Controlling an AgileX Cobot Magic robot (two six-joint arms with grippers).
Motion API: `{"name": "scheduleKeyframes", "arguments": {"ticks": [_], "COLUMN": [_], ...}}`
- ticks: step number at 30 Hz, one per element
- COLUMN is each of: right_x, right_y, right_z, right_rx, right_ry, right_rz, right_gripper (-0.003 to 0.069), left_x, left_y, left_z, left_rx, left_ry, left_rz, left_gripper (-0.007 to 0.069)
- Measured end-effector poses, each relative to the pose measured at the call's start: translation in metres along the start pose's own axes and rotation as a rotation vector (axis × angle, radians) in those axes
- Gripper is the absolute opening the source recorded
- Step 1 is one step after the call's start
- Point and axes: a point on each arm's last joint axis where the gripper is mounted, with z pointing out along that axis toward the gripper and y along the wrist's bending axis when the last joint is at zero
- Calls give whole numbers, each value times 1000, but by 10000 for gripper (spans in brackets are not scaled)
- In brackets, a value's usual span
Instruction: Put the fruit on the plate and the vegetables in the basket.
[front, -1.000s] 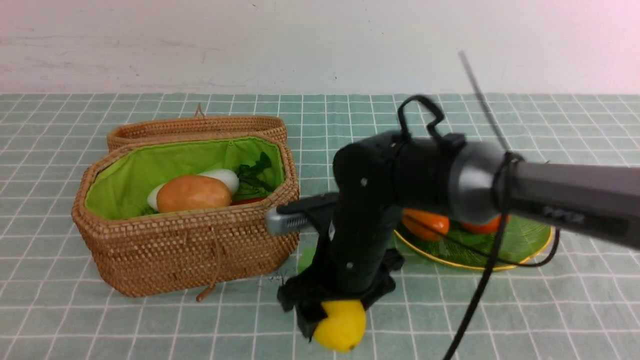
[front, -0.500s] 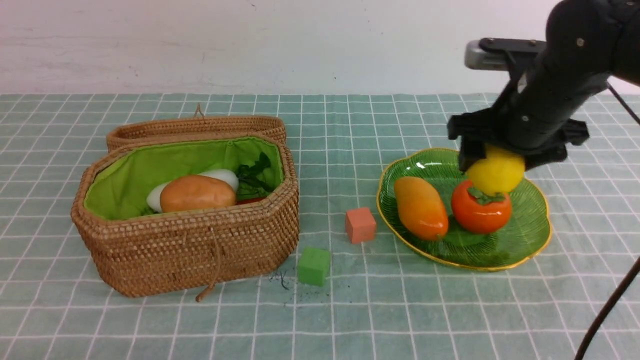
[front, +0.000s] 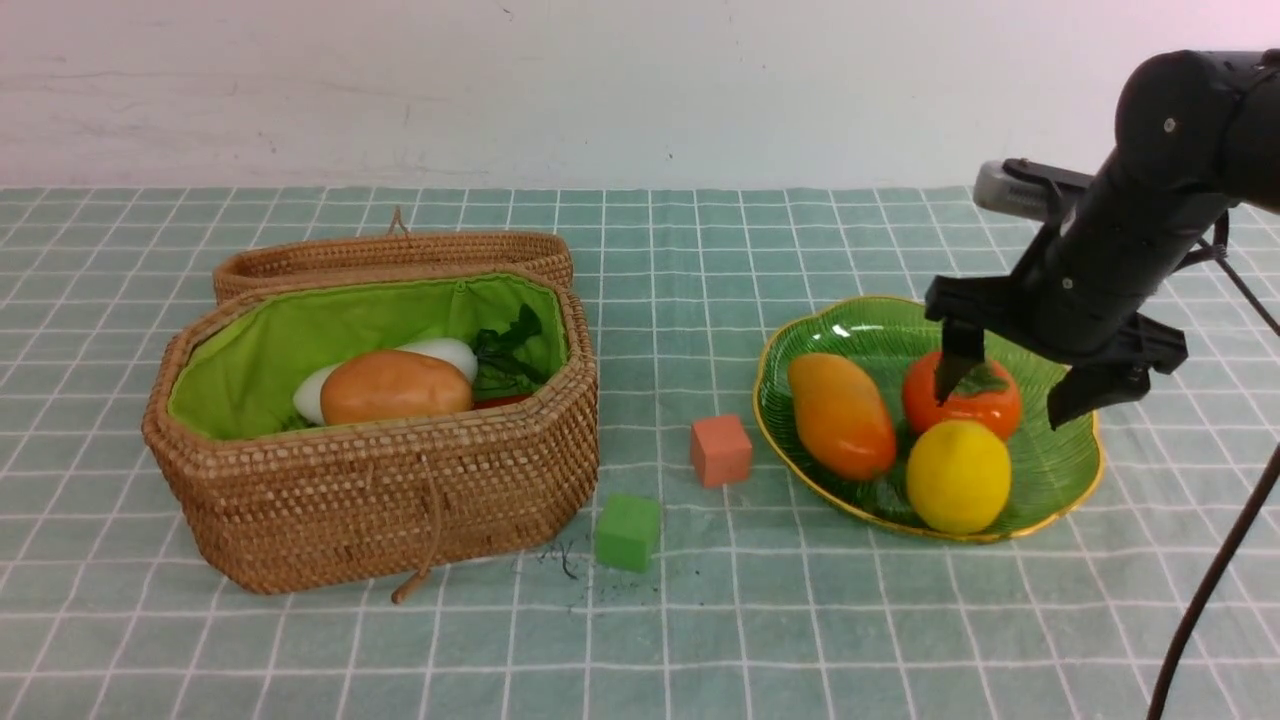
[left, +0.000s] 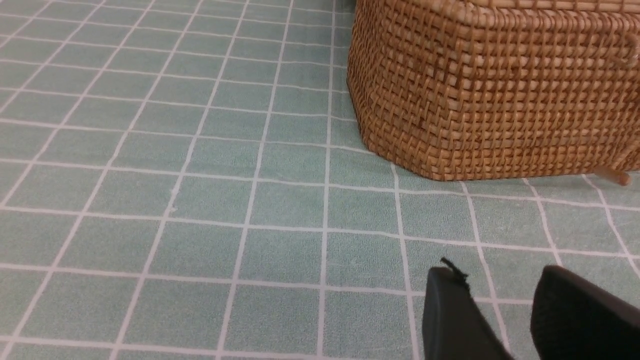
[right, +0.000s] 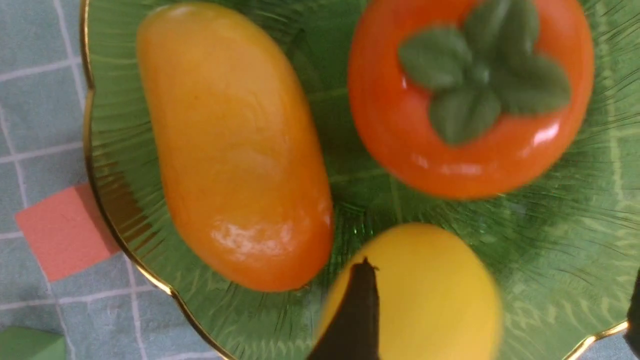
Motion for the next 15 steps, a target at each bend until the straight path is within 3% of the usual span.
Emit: {"name": "scheduleKeyframes", "arguments": {"ticks": [5, 9, 11, 15], "right_x": [2, 6, 9, 31], "right_y": [-1, 0, 2, 14], "right_z": [-1, -22, -45, -111], "right_rx": [8, 0, -16, -72], "right_ry": [25, 8, -35, -154], "right_rz": [-22, -76, -98, -173], "right_gripper": [628, 531, 457, 214], "left_x": [0, 0, 0, 0], "left_y": [0, 0, 0, 0], "left_z": [0, 0, 0, 0], "left_rx": [0, 0, 0, 0], "left_ry": [0, 0, 0, 0], "left_rz": [0, 0, 0, 0], "left_gripper": [239, 239, 239, 239]}}
